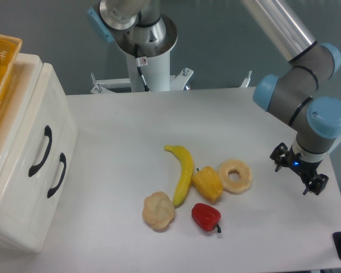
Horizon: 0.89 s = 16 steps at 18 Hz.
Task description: Slide open the top white drawer
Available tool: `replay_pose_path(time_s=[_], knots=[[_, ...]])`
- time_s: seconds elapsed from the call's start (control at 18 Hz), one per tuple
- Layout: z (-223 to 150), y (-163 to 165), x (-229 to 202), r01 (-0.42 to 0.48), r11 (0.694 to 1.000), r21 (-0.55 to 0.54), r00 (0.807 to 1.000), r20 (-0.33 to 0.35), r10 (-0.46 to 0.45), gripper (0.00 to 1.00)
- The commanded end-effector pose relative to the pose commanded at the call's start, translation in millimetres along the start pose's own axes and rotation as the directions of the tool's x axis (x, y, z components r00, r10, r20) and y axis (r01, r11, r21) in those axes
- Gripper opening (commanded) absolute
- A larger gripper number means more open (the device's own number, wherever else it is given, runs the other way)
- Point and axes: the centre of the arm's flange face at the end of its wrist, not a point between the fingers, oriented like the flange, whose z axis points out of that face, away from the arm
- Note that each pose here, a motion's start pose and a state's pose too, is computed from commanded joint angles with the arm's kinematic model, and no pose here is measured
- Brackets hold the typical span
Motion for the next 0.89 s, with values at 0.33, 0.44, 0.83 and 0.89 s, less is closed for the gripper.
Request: replay_pose_path(time_s=[0.33,0.44,0.83,0.89], knots=[[-3.0,-1.9,3.8,-0.003,1.000,-0.006,1.000,-0.002,0.003,1.00],[5.4,-2.3,14.4,-0.004,1.000,0.007,1.000,-0.018,0.004,1.00],[15.7,4.0,27.6,0.011,1.000,0.014,1.000,-0.017,-0.011,1.00],[16.8,2.9,29.3,0.019,1.000,0.014,1.000,-0.018,-0.019,1.00]])
